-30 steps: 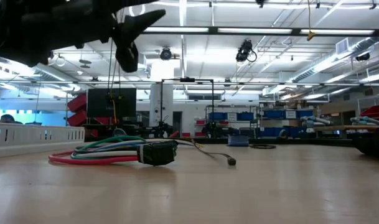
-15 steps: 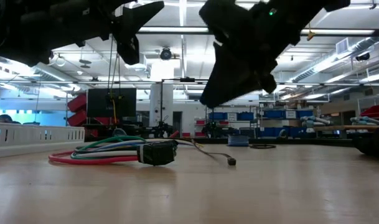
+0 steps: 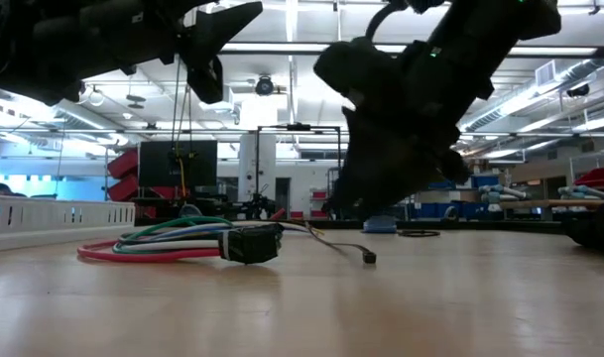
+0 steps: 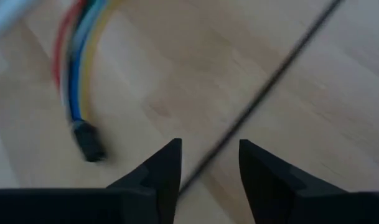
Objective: Ziptie cables
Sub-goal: Wrap the cables together using a ziptie
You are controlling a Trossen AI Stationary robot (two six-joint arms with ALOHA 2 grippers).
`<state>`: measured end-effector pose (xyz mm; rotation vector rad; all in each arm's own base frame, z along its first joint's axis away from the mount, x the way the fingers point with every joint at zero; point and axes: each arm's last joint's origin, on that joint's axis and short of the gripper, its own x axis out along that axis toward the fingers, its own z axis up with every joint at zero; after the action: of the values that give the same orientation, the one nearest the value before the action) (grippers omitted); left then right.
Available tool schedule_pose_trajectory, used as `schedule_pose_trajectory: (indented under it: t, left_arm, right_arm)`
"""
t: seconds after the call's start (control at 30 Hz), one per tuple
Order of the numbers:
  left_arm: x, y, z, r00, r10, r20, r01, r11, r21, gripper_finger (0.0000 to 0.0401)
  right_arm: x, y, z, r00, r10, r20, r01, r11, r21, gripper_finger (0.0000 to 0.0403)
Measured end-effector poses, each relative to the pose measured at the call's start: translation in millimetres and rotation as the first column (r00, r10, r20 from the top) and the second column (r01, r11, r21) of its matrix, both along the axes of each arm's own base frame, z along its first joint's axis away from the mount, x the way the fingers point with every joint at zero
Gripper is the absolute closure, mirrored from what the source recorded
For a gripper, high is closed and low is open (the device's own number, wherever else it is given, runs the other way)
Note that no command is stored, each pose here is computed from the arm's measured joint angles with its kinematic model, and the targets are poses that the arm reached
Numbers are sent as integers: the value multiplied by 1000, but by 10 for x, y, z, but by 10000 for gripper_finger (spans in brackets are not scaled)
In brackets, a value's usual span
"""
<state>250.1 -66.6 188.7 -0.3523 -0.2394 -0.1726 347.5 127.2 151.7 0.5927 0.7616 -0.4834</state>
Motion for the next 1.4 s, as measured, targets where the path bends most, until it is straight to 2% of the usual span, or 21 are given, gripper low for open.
schedule_pose_trajectory:
  t: [0.17,0.47,0.57,0.7,0.87,0.97,1.07,1.27,1.4]
  left_arm:
    - [2,-1,5,1000,0,2,0,1000,2,309]
    - [8,-2,8,1000,0,1,0,1000,5,309]
    - [7,-2,5,1000,-1,0,1,1000,6,309]
    - [6,-1,6,1000,-1,1,1,1000,6,309]
    - [6,-1,-1,1000,-1,-5,1,1000,9,309]
    - [8,0,-2,1000,0,-6,0,1000,10,309]
    - [7,0,0,1000,-2,-4,2,1000,10,309]
    - [5,-4,6,1000,-25,-2,25,999,-22,309]
    - [7,-5,-6,999,-31,-16,31,999,-40,309]
  right_arm:
    - [32,49,-79,1000,1,5,-2,999,43,249]
    - [63,207,-297,1000,17,-3,-17,996,88,273]
    - [33,233,-354,1000,6,-31,-4,998,70,307]
    - [3,236,-371,999,-14,-51,16,999,46,387]
    - [10,247,-355,998,8,-57,-7,1000,14,400]
    - [11,244,-255,998,39,-57,-40,999,-23,401]
    - [-16,222,-36,997,34,-67,-40,995,-87,402]
    - [-332,108,412,987,-110,-113,76,961,-268,402]
    - [-607,66,671,975,-209,-71,171,918,-358,402]
